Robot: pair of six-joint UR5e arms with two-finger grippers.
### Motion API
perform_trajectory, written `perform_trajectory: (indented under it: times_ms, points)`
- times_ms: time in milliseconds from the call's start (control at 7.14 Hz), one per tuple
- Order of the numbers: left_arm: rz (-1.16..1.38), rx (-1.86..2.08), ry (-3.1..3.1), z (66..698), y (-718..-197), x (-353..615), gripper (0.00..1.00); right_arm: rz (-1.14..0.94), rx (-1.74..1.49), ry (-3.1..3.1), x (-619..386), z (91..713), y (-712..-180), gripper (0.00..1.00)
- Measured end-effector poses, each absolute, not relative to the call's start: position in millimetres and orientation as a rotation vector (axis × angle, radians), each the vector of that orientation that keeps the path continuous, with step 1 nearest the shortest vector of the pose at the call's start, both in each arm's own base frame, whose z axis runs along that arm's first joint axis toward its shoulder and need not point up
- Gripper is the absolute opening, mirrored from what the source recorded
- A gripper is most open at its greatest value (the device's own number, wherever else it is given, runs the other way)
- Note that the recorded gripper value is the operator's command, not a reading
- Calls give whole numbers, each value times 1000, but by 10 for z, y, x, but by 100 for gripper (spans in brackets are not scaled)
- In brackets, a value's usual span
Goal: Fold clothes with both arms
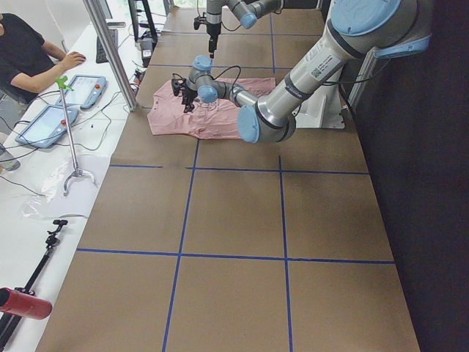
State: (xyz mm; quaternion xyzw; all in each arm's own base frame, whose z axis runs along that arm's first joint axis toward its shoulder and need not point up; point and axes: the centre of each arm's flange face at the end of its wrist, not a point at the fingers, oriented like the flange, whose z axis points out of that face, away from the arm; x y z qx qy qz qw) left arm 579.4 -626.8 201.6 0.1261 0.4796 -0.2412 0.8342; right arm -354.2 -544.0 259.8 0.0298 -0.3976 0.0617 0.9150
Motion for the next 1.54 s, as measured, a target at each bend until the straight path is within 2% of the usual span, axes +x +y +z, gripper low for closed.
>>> perform_trajectory:
  times_ms: [420,980,1541]
  points:
    - [-370,214,1085,1985,-5598,5183,100,147,47,-838,-3511,2657,-5057,100]
    - [-206,269,1027,2154,-4544,3982,100,234,115,-947,-3897,3268,-3692,100]
    - [-189,281,1044,2102,-4357,3806,100,202,114,-837,-4546,3611,-2532,99]
